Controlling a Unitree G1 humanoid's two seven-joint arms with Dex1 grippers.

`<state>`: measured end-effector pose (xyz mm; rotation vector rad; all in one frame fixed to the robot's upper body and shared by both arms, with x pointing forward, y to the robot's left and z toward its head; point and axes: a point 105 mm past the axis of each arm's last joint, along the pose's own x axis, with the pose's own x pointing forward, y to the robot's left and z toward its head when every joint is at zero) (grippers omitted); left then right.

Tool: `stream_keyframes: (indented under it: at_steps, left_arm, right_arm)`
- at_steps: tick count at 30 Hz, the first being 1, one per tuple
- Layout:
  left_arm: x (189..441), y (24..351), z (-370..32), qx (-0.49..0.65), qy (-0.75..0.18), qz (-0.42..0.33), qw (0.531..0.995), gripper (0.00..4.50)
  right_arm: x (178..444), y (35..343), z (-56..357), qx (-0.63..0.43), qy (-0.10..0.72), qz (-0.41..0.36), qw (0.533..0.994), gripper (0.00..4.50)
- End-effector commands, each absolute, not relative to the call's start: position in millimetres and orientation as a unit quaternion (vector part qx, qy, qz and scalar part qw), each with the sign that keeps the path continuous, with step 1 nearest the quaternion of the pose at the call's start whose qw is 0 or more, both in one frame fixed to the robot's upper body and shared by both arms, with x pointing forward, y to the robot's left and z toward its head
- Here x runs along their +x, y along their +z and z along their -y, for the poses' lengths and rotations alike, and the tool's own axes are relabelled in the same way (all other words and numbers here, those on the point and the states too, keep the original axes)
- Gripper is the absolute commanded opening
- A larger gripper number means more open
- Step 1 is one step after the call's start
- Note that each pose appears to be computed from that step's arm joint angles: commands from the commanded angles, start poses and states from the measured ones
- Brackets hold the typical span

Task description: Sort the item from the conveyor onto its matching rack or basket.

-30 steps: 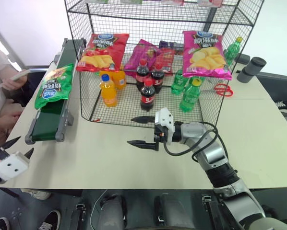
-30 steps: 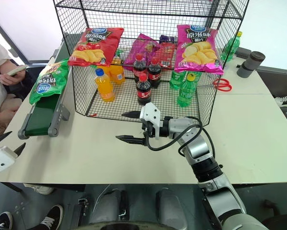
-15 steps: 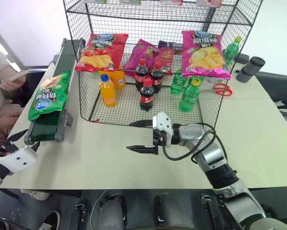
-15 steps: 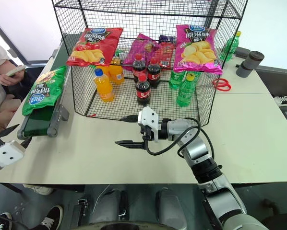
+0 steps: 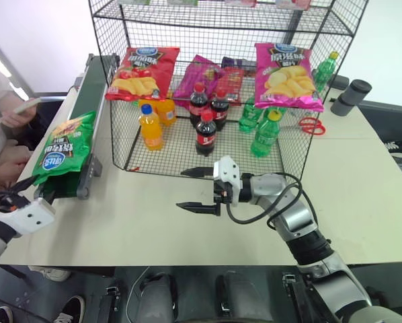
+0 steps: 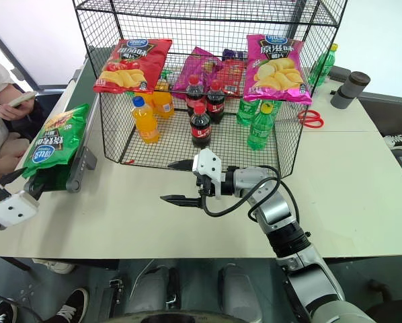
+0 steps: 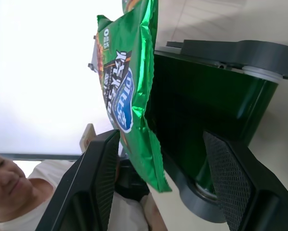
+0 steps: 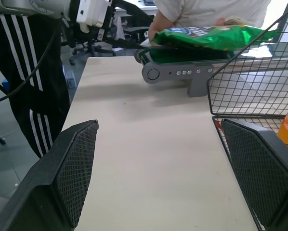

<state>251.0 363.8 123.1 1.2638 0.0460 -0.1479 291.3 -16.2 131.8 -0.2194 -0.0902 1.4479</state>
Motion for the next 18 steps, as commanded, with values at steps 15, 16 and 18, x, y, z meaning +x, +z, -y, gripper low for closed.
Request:
stream_keyframes:
  at_steps: [15,16,18]
  left_arm:
    - [264.3,138.2,-360.1,0.586,-0.056,-0.002,0.809,2.88]
    - [264.5,137.3,-359.1,0.582,-0.059,-0.003,0.811,2.50]
    - [264.8,136.1,-356.6,0.577,-0.064,-0.004,0.814,2.04]
  right_arm:
    - [292.9,145.6,19.9,-0.105,0.649,0.069,0.751,4.27]
    - [294.1,145.9,21.1,-0.106,0.646,0.069,0.753,4.50]
    - [295.4,145.4,23.1,-0.108,0.644,0.068,0.754,4.50]
